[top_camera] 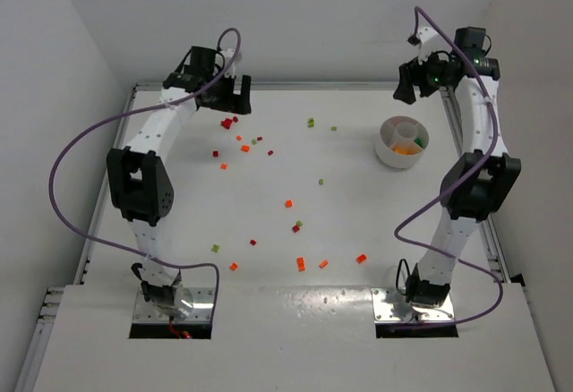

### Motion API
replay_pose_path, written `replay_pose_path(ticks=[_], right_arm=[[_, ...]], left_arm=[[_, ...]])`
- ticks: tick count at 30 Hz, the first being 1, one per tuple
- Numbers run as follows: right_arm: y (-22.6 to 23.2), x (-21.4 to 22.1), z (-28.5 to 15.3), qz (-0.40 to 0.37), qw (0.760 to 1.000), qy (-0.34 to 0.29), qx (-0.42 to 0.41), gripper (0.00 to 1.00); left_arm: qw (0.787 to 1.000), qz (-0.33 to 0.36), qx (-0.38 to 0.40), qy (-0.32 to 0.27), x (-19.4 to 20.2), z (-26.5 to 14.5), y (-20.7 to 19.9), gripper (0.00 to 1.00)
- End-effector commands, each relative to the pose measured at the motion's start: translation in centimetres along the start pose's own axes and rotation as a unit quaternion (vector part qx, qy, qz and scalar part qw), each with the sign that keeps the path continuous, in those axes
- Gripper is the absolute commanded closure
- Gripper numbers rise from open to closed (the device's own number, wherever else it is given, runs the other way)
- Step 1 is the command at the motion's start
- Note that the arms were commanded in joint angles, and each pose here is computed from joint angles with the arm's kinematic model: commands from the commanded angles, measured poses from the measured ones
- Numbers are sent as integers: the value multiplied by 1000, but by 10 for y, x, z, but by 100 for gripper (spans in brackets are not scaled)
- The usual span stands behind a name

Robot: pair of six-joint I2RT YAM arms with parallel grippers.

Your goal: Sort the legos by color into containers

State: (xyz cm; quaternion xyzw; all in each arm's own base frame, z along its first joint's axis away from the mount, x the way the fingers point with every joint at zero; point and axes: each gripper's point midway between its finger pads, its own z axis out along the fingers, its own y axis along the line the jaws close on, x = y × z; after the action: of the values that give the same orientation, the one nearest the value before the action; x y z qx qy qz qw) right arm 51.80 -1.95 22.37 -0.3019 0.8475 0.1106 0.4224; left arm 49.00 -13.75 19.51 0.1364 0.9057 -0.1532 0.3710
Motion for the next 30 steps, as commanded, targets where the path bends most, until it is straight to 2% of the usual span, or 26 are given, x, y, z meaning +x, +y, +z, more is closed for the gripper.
replay_pose_path(ticks=[1, 2, 6, 13, 20, 30], right_arm=[[36, -9, 0, 73, 995, -41, -44, 25], [41, -7, -1, 84, 994, -45, -49, 25], [58, 0, -1, 120, 989, -54, -67, 25], [65, 5, -2, 126, 988, -50, -76, 25], [63, 0, -4, 126, 988, -51, -76, 25], [60, 4, 3, 127, 988, -45, -79, 25]], left_arm=[[995, -3, -101, 10, -6, 23, 62, 3], [993, -6, -114, 6, -13, 25, 72, 5], [991, -14, -134, 25, -2, 53, 93, 14], [987, -18, -152, 52, 18, 91, 111, 12], [984, -8, -170, 53, 22, 114, 126, 11], [980, -9, -183, 73, 44, 137, 137, 26]])
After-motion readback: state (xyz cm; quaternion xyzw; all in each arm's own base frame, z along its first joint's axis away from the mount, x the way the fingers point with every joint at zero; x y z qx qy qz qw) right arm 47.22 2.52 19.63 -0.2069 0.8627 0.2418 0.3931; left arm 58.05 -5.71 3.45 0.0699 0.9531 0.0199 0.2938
